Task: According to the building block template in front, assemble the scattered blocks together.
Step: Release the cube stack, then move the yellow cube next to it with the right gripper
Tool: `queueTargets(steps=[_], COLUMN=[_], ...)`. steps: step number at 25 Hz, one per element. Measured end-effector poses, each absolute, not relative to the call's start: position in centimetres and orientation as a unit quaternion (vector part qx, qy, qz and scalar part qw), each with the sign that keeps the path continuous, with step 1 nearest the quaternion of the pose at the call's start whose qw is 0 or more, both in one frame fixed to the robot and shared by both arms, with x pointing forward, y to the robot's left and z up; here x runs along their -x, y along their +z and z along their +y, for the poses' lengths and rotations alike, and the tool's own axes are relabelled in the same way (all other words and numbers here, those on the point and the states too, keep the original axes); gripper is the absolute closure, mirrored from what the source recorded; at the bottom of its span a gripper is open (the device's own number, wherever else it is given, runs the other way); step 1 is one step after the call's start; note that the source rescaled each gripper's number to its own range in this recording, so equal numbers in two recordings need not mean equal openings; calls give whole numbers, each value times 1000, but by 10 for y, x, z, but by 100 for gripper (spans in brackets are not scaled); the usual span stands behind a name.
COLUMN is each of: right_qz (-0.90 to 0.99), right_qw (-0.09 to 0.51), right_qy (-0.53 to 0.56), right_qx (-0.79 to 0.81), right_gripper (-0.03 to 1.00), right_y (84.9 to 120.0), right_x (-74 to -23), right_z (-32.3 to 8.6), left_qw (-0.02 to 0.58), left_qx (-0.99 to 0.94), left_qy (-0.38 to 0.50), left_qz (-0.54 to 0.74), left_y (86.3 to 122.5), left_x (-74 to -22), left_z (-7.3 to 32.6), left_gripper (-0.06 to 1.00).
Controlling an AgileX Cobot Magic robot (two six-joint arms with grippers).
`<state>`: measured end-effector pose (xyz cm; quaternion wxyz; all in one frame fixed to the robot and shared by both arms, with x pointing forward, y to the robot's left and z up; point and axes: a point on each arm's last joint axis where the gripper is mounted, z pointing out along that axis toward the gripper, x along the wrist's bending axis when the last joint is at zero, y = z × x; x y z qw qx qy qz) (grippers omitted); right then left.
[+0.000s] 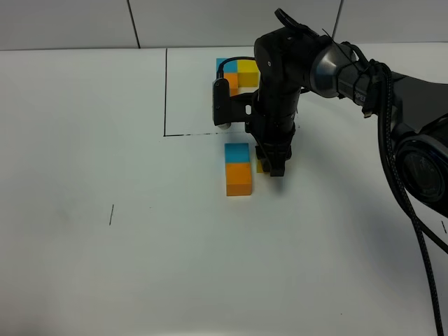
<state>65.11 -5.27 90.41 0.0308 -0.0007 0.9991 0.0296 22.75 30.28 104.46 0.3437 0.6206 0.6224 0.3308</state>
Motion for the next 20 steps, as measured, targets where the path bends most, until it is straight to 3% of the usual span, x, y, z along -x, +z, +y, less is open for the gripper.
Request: queueTargets(steps=[20], right_qz=[999], right_qw=[27], right_qy=[39], right_qx=[2], right_gripper=[97], right_y=[903], right_x=[-651], right_z=[-51], left_qw=[344], left_qx=[-621], left_qy=[331], left_qz=[622], left_y=[1045], left_x=[-227], left_z=[303], left_gripper=[48])
